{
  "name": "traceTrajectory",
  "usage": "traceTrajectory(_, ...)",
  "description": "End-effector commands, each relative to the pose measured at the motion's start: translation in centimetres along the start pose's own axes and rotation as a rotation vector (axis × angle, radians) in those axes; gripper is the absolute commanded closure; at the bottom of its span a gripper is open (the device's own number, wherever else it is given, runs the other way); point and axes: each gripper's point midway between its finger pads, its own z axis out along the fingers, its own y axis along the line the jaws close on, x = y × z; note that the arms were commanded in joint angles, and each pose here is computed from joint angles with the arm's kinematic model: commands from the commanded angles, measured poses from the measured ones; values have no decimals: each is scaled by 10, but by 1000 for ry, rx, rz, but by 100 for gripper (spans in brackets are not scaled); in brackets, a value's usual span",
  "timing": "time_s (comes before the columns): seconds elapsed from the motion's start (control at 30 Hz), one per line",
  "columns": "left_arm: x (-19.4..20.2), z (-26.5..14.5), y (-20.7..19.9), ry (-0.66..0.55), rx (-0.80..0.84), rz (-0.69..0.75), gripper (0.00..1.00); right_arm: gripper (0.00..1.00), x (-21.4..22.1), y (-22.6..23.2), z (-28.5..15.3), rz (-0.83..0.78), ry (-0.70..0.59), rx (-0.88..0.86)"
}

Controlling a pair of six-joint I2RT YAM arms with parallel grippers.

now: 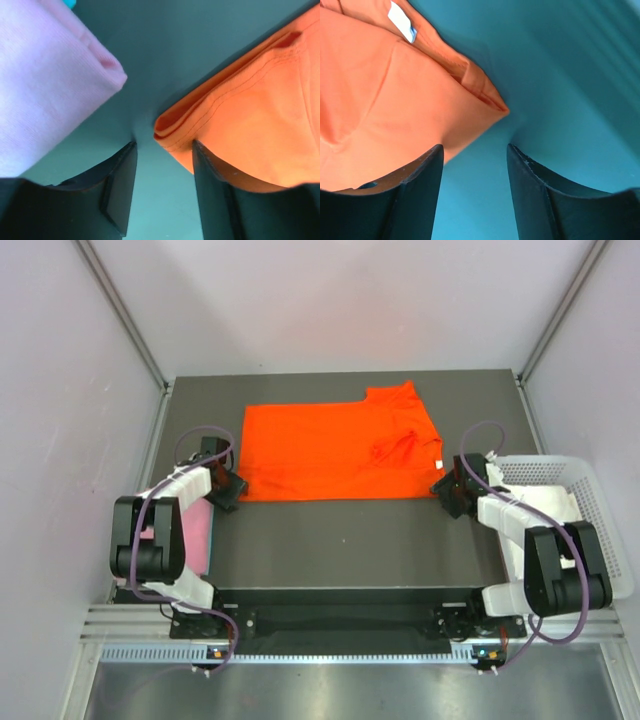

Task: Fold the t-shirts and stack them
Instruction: Fold the tshirt

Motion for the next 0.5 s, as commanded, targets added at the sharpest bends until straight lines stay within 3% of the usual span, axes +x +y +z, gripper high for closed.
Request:
traceTrajectory(0.0,-10,11,4,-34,-34,-11,48,46,-11,5,7,26,-33,3)
traceTrajectory(0.2,-16,16,-2,-39,-35,11,57,50,-10,3,16,25,-30,17)
traceTrajectory(0.3,-17,18,-5,-35,-25,35,73,59,-12,0,20,32,-28,37)
traceTrajectory(0.33,-17,19,-6,-31,-25,42,86,64,-12,-2,20,30,-24,46)
traceTrajectory(0.37,-17,20,-6,-32,-24,48,94,82,-14,-2,19,29,-28,46)
traceTrajectory(0.4,-17,19,-2,-31,-42,51,100,90,-15,-3,19,22,-31,50)
traceTrajectory(0.47,-18,18,0,-36,-54,56,100,100,-17,-7,16,4,-37,72)
